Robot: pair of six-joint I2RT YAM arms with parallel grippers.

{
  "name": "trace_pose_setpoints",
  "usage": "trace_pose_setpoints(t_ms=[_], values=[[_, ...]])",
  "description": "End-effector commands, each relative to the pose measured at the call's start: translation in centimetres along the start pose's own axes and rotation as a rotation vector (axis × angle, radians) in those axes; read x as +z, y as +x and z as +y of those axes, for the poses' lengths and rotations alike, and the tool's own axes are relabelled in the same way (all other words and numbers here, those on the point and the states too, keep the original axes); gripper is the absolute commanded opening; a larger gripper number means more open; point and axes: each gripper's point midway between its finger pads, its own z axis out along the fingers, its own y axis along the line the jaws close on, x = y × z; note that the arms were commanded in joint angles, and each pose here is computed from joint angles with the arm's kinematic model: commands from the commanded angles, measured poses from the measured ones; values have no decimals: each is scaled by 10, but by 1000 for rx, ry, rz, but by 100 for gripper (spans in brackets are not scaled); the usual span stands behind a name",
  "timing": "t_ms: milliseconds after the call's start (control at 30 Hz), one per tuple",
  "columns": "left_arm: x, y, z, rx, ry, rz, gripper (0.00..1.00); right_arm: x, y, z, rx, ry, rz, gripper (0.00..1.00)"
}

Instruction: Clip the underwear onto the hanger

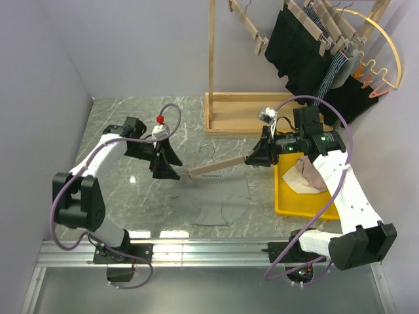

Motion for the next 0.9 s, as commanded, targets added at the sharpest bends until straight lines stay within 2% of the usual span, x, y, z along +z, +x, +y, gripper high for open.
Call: trace_pose_setpoints(t_ms=[0,333,400,467,567,633,667,733,867], values=[[2,-1,-23,25,111,-50,88,-3,-18,17,-48,-55,-38,0],[0,-15,-20,111,90,-59,84,-1,-13,21,-45,-63,-20,0],[-7,-20,-16,136,21,-27,84,-1,-13,19,-47,-55,-16,0],[-16,-34,12,155,-154,4,86,-1,-14,19,-49,-53,-16,0],[-26,-46,7,210,-277,-8,92,-1,-15,17,-52,-48,-16,0],[-27,-49,0,244,-252,7,92,0,-16,15,-48,-48,-17,0],[-26,-37,-12,168,-210,34,91,0,-17,14,-49,-49,-18,0],[-23,-33,-19,190,-144,43,89,1,-17,13,-45,-52,-15,0],[-20,-20,-27,163,-136,29,89,3,-21,17,-68,-68,-8,0]])
